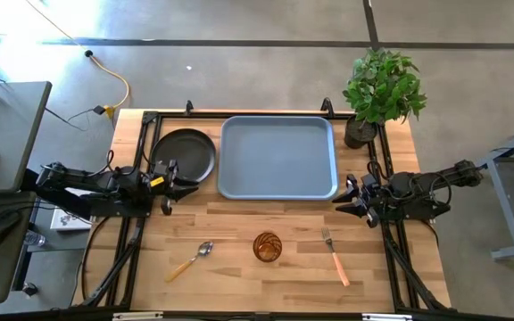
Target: Pick and place plate/cup/fork/spoon on tray
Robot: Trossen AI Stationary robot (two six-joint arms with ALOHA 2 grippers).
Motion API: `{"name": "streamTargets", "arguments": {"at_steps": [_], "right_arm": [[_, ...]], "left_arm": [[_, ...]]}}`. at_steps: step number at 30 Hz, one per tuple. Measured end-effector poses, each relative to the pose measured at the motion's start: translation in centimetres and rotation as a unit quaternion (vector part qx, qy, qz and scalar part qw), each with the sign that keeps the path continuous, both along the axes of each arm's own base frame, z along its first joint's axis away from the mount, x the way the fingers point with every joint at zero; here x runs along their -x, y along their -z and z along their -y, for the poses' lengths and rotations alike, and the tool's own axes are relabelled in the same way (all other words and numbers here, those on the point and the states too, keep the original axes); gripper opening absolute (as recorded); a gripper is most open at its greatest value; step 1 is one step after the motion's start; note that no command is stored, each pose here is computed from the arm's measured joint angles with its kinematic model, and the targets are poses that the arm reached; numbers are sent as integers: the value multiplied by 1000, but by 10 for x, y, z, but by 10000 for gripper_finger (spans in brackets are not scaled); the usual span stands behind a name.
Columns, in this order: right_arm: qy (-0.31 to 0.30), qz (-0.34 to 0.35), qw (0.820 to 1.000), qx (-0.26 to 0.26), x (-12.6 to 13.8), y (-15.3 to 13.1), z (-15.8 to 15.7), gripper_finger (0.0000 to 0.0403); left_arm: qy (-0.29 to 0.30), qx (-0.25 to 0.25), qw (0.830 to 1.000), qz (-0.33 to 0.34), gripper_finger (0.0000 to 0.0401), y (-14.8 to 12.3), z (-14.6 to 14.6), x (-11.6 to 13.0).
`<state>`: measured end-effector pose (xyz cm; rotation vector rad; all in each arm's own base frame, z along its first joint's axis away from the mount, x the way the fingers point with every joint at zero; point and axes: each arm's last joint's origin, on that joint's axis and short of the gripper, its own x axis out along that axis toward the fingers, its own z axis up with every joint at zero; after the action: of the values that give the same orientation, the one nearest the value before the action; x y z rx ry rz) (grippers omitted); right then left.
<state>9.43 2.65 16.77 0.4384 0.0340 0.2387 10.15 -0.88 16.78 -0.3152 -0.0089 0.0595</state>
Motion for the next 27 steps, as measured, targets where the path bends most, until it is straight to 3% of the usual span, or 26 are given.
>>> {"name": "streamTargets", "arguments": {"at_steps": [14, 27], "right_arm": [[0, 0, 1000, 0, 0, 0, 0, 129], [1, 0, 1000, 0, 0, 0, 0, 129]], "left_arm": [[-76, 115, 990, 33, 74, -3, -4, 1], [-125, 100, 983, 85, 74, -14, -8, 2]]}}
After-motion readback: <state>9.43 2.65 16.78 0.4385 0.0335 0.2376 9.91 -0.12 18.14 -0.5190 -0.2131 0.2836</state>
